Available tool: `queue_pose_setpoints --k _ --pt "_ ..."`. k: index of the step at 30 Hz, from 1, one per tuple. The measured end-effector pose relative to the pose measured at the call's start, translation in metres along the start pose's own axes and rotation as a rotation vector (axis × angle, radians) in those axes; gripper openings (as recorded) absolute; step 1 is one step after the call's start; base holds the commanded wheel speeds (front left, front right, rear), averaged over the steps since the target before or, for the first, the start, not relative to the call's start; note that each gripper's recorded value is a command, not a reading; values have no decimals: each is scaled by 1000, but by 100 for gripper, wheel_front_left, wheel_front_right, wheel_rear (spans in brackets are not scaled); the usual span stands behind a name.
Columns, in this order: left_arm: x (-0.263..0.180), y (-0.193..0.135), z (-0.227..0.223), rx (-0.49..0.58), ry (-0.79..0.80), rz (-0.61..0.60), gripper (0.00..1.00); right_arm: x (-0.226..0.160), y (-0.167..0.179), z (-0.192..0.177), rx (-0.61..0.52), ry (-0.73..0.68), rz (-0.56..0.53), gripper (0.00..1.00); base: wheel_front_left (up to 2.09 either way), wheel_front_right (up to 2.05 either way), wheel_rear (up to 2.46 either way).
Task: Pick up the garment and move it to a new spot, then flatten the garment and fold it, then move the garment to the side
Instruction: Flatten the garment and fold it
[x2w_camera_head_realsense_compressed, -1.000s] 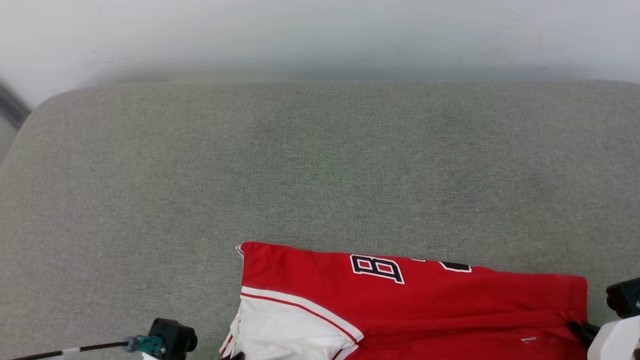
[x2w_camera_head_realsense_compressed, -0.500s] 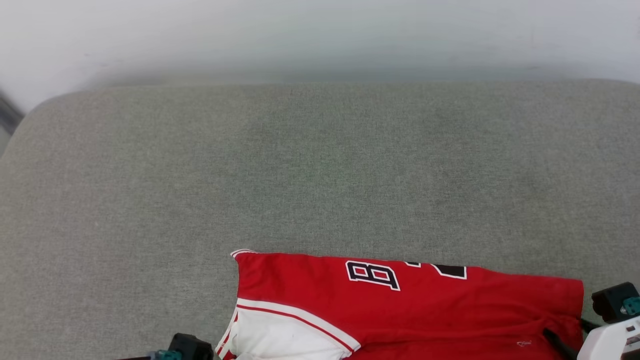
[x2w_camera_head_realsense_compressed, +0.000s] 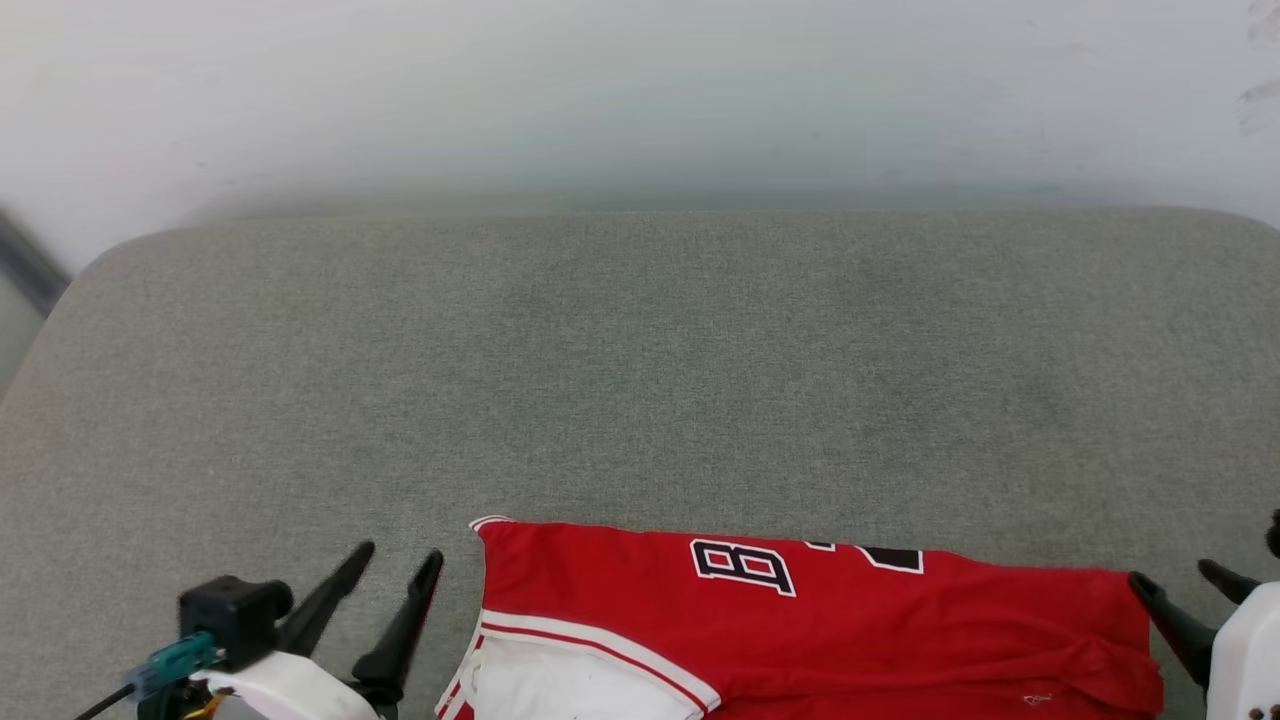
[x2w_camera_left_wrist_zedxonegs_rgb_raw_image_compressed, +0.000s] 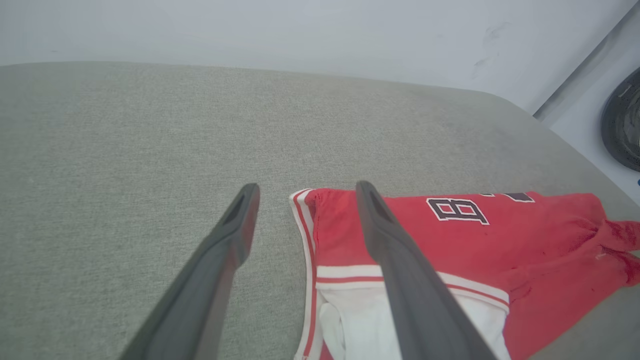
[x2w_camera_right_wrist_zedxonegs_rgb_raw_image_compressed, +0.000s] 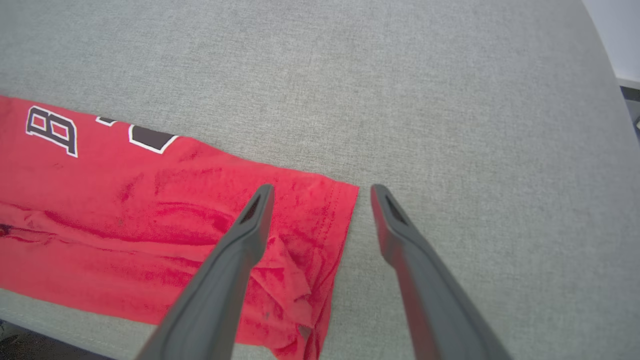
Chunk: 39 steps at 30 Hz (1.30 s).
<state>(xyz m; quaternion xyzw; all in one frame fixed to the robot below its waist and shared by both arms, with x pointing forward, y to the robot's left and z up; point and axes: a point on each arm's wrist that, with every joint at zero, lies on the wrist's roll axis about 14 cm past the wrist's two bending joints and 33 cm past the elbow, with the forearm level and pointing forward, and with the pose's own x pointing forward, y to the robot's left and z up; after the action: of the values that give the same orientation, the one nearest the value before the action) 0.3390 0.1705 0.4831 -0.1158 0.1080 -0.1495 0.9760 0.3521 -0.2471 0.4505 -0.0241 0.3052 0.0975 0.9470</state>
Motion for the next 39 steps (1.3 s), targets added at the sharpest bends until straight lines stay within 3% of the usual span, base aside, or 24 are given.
queue_pose_setpoints --k 4,11,19,25,39 --pt "-1 7 23 -11 -127 58 100 -2 -3 -7 108 20 -33 100 0 0 0" --pt "-7 29 62 76 -311 202 100 -1 -5 -36 245 96 -88 100 0 0 0" --pt "-22 39 71 172 -384 248 100 7 -2 -69 350 184 -119 100 0 0 0" --pt "-23 48 67 177 -384 276 100 21 6 -90 389 251 -110 100 0 0 0" --pt "-21 53 58 178 -364 294 100 41 32 -96 385 267 -30 98 0 0 0"
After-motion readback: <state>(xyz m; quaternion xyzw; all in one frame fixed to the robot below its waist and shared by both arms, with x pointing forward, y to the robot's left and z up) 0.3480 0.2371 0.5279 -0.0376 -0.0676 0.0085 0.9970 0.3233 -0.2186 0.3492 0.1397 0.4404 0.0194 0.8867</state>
